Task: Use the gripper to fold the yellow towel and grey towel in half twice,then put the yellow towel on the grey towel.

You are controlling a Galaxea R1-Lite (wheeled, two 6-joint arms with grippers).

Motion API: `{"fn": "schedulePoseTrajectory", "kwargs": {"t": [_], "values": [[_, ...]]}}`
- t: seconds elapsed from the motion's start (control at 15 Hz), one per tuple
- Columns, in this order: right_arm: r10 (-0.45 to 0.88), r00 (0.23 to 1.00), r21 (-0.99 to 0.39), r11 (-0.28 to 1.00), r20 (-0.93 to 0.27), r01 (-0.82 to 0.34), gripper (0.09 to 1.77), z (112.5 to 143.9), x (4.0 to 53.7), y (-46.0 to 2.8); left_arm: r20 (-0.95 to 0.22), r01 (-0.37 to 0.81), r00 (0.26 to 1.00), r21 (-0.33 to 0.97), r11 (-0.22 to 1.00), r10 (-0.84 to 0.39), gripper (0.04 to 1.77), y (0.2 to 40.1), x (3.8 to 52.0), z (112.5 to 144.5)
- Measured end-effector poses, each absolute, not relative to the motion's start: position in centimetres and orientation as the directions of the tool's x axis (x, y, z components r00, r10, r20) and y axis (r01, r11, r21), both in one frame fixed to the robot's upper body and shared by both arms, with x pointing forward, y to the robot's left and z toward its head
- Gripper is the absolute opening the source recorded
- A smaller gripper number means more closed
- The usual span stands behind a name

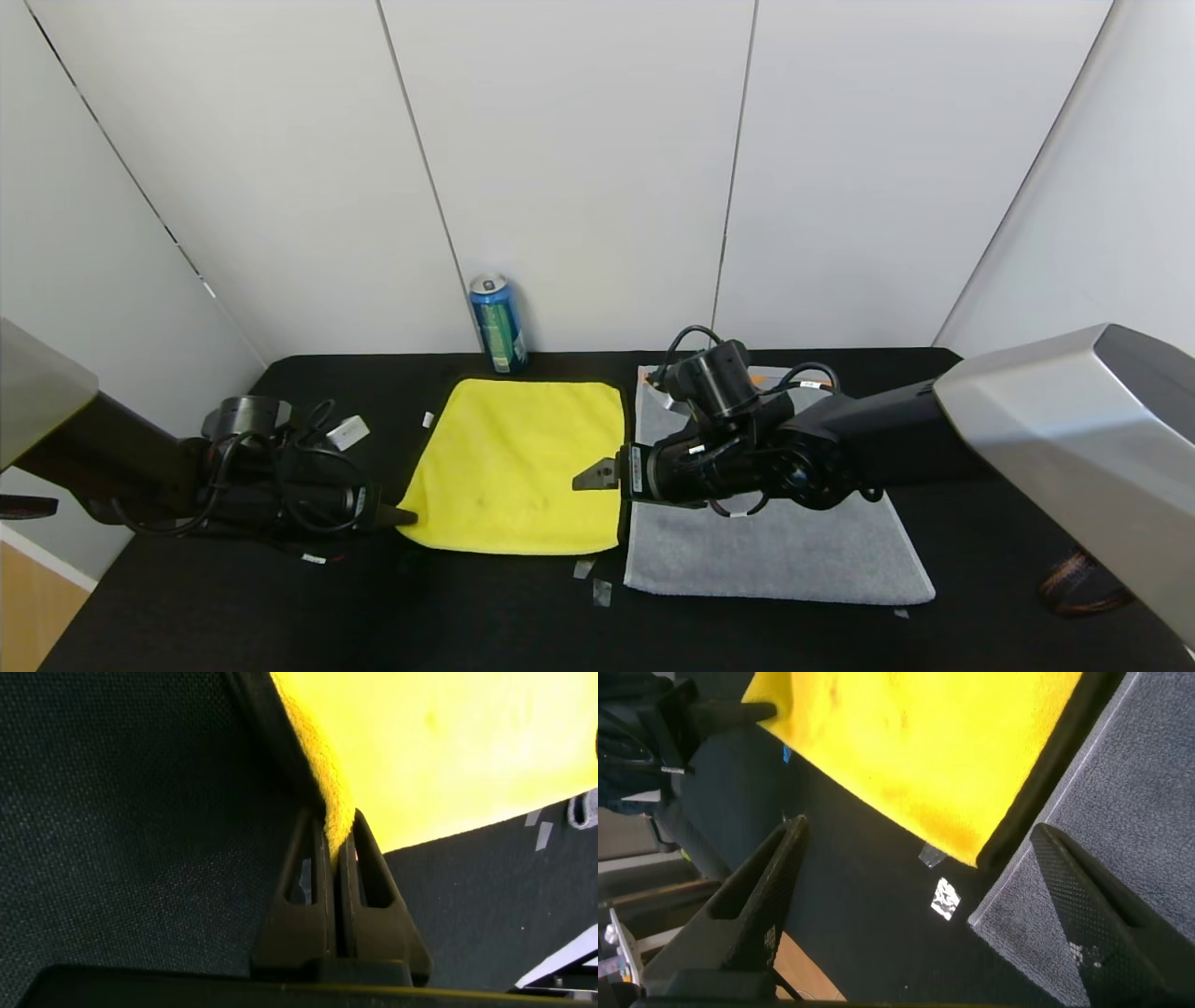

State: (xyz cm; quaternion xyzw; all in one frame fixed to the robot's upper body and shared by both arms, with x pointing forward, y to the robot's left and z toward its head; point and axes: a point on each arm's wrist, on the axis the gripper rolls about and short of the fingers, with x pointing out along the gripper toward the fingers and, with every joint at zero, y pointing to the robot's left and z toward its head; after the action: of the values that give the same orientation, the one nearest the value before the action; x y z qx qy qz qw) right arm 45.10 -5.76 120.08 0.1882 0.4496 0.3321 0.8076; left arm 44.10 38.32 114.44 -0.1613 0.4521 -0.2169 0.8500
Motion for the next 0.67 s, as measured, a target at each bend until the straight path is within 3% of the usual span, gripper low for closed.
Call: {"fn": "schedulePoseTrajectory", "kwargs": {"t": [0.67], "values": [[0.699, 0.32, 0.605, 0.714, -0.639, -0.353, 1.71, 117.9, 44.0, -3.8, -0.699, 0.218, 0.498, -0.471, 0.855, -0.512, 0.13, 38.5, 44.0, 114.4]]}}
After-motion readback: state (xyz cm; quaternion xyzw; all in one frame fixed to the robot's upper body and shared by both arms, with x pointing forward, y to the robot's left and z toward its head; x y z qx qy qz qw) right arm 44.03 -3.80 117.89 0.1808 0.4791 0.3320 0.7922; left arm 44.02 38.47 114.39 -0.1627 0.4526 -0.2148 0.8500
